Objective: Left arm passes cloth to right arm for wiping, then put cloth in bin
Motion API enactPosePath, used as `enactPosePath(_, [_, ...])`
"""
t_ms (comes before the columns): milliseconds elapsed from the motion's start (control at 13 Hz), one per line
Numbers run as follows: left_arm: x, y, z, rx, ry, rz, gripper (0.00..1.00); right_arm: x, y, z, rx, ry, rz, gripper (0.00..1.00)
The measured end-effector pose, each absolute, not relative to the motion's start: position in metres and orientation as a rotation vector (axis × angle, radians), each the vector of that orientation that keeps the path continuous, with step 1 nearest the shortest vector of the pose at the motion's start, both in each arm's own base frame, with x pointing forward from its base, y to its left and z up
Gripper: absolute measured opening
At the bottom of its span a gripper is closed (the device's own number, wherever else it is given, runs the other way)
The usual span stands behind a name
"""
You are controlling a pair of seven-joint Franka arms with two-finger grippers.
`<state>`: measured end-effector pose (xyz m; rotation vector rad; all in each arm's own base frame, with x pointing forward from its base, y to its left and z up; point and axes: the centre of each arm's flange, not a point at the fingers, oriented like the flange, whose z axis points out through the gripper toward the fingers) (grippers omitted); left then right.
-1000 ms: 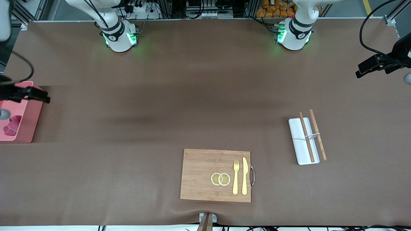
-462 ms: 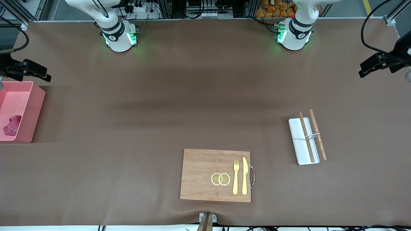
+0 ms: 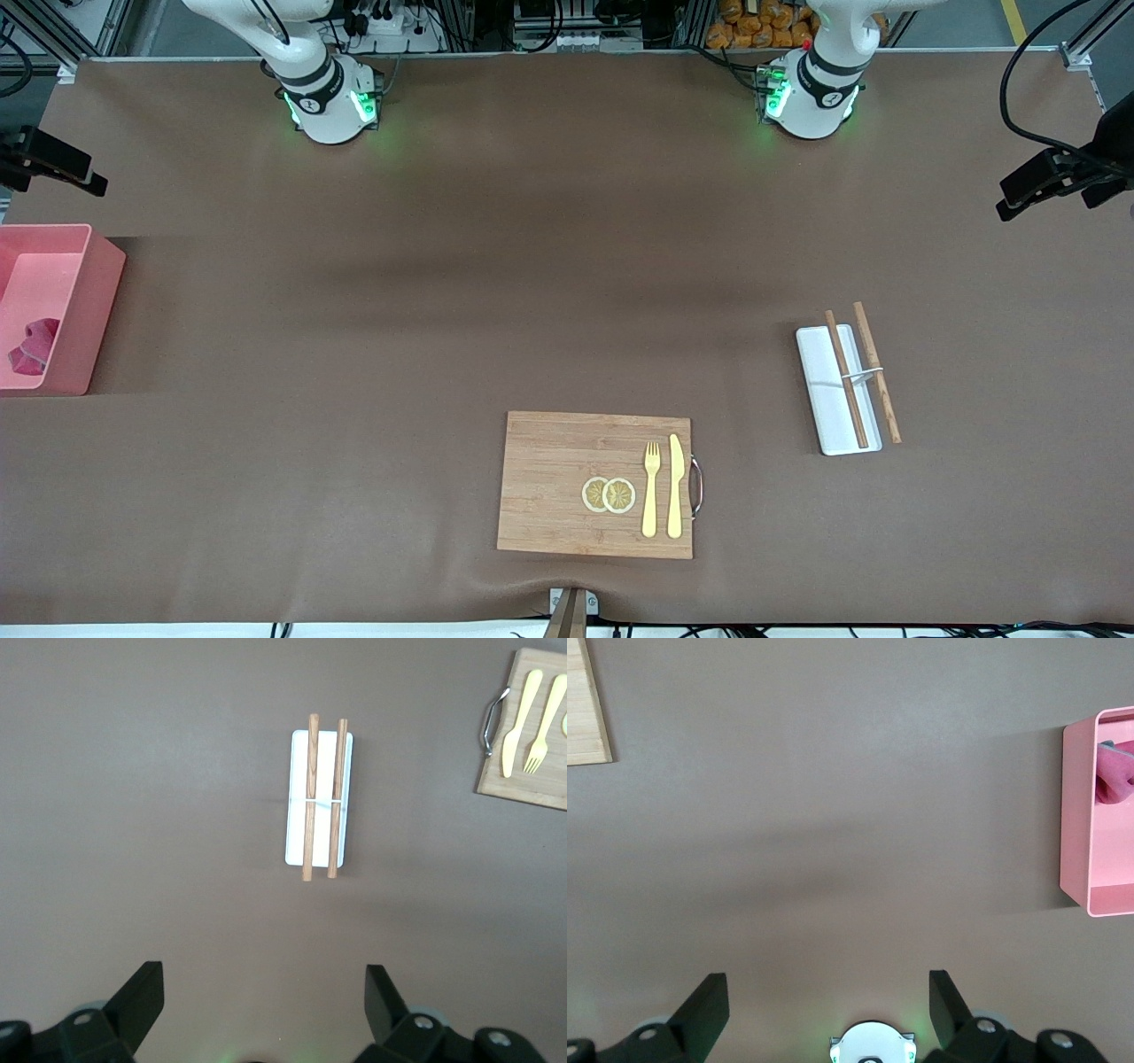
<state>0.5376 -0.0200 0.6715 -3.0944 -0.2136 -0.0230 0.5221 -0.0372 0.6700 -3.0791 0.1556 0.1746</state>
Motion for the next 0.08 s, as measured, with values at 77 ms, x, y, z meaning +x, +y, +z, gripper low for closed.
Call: enactPosePath(77, [0.5375,-0.0192,0.6745,-3.095,-0.216,-0.033,1.0,0.5223,-0.0365,0.6696,-3.081,0.154,0.176,1.0])
